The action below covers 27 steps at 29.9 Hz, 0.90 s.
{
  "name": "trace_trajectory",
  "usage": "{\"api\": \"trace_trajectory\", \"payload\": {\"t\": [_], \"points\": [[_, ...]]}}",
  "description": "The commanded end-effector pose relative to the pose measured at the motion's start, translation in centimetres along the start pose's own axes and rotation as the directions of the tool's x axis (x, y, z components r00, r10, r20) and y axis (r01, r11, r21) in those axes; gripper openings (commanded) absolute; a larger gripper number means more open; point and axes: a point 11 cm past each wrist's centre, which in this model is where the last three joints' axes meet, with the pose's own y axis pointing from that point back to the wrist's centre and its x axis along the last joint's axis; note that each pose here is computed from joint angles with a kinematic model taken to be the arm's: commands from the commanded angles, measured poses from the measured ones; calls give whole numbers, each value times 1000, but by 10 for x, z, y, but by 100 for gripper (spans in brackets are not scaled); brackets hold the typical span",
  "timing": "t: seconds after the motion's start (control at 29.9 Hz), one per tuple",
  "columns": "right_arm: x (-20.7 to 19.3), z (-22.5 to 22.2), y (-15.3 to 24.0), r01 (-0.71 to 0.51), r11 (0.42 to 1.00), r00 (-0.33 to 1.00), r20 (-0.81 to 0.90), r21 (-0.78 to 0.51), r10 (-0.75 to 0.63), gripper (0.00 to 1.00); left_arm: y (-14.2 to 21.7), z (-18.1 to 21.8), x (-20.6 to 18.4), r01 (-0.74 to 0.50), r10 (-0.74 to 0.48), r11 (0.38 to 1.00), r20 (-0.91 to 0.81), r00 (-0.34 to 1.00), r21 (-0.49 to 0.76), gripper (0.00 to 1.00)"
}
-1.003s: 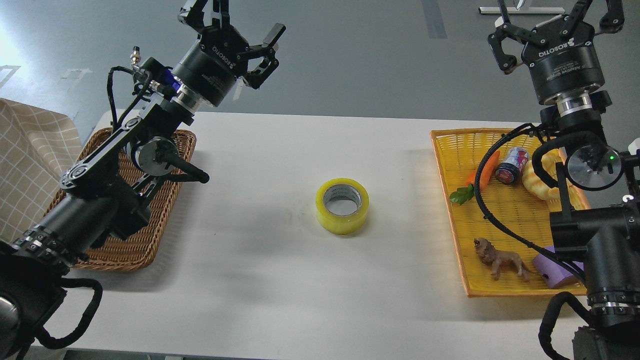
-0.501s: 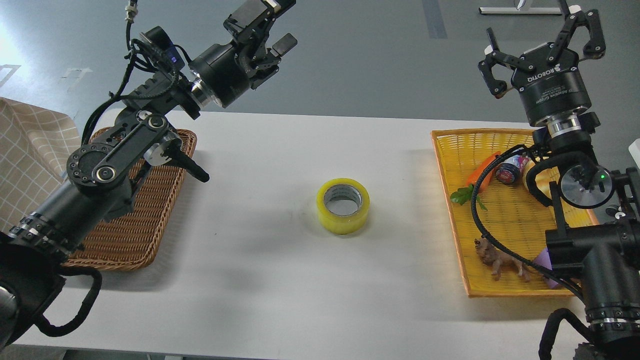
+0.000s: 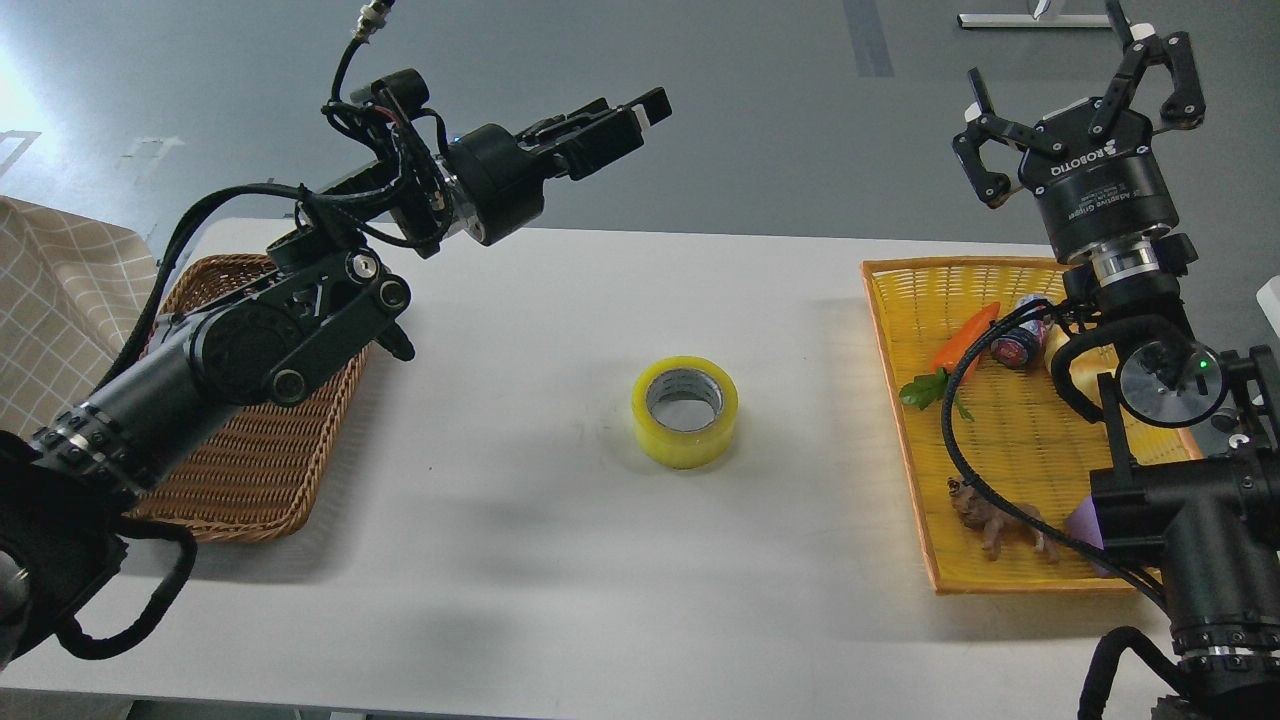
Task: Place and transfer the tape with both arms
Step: 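Swing the left gripper out toward the tape roll on the table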
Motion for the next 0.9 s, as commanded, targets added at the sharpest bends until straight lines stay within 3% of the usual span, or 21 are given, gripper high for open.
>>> {"api": "trace_trajectory", "payload": {"t": [0.0, 0.47, 0.87], "points": [[1, 1, 1, -2, 1000, 1000, 0, -2, 2, 100, 4, -6, -8, 92, -95, 995, 117, 989, 26, 98], [1, 5, 2, -2, 1000, 1000, 0, -15, 2, 100, -4, -2, -1, 179, -191, 981, 265, 945, 71, 98], [3, 7, 4, -10, 1000, 1000, 0, -19, 10, 100, 10, -21, -36, 295, -329, 943, 290, 899, 154, 98]]}}
